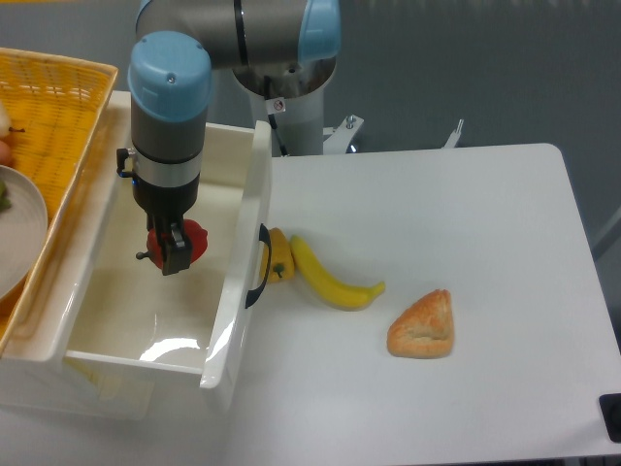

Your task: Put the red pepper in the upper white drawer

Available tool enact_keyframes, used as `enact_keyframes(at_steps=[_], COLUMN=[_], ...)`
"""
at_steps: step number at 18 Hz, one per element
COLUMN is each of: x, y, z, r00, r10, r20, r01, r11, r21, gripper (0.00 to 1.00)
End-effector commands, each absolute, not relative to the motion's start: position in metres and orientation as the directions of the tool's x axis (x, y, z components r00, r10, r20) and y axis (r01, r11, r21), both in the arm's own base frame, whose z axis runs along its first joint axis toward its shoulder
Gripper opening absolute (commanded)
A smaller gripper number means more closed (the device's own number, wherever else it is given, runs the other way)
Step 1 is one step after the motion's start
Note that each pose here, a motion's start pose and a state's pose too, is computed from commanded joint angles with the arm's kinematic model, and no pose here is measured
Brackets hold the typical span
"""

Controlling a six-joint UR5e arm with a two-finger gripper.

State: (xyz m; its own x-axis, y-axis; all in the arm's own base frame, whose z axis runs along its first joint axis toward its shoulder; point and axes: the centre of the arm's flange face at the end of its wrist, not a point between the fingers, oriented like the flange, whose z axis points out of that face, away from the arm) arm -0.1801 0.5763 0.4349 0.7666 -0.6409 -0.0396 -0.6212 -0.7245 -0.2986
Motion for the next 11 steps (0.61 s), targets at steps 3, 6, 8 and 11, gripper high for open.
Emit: enact_keyframes(at_steps=[3, 6, 8, 11], x=[-0.1806, -0.1813, -0.1813, -0.1813], y=[0.577, 0.5781, 0.5781, 0.5781], z=[0.4331, 0.4304, 0.4304, 0.4304], r00=[0.768, 0.769, 0.769, 0.768], r10=[-0.64, -0.639, -0.639, -0.64], r20=[-0.036, -0.031, -0.031, -0.032], r01=[-0.62, -0.618, -0.618, -0.619], r11=[-0.726, -0.728, -0.728, -0.727], r21=[-0.298, -0.297, -0.297, -0.297], gripper=[0.58, 0.61, 0.61, 0.63])
